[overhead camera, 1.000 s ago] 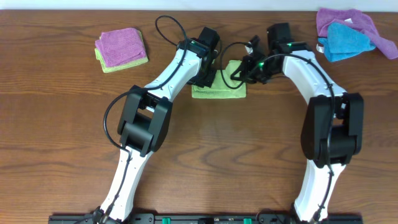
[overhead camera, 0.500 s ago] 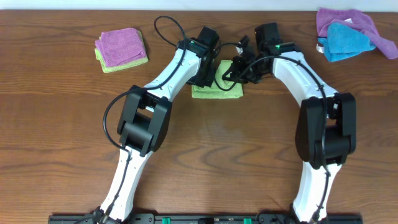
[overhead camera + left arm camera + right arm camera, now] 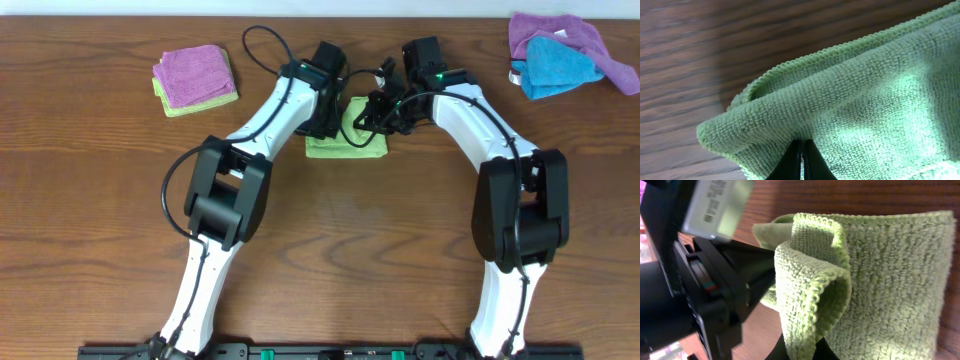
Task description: Fold the cloth
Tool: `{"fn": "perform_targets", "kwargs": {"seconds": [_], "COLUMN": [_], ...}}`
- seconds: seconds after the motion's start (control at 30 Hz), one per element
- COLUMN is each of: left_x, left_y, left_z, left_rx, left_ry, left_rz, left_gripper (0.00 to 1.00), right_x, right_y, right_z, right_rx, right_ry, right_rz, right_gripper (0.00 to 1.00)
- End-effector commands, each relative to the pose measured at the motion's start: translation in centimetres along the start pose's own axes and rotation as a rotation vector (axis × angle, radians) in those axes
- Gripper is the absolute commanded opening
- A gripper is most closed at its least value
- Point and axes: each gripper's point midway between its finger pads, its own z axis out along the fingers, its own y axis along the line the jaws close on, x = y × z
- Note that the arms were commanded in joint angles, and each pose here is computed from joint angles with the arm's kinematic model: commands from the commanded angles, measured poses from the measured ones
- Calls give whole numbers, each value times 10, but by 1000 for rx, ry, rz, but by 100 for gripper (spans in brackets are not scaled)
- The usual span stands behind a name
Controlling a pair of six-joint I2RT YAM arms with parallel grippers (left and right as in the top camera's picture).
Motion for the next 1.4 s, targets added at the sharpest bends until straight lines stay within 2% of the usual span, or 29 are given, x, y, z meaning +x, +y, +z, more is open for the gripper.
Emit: {"fn": "perform_targets", "kwargs": {"seconds": [0.0,0.2,0.47,0.6,0.77,1.03,1.2,1.37], "left_x": [-5,-16,-18,-22,-28,-21,-9,-2], "left_y": [25,26,26,40,78,130,136,123], "left_z": [-21,-51,-60,-71,-94,-149,-163,-163], "left_rx": [-26,39,48,4,-25,8,30,96], "left_ry": [-30,-84,-99,-127,-171,-231,-211,-178], "left_rz": [-58,-79,-69,-84,-153,-271,-296,-283], "left_gripper": [6,5,6,6,6,6,6,6], "right_x": [-3,-1,-2,-1,-1,-3,-3,0], "right_y": [6,11,14,23,32,47,52,53], "right_z": [4,7,9,13,17,24,27,33], "right_rx": [-4,-7,-12,-21,-32,-53,-51,-36], "right_ry": [-2,0,-3,-8,-14,-31,-40,-35], "right_rz": [6,1,4,-17,-38,-72,-76,-84], "right_gripper": [1,1,1,1,1,1,1,1]}}
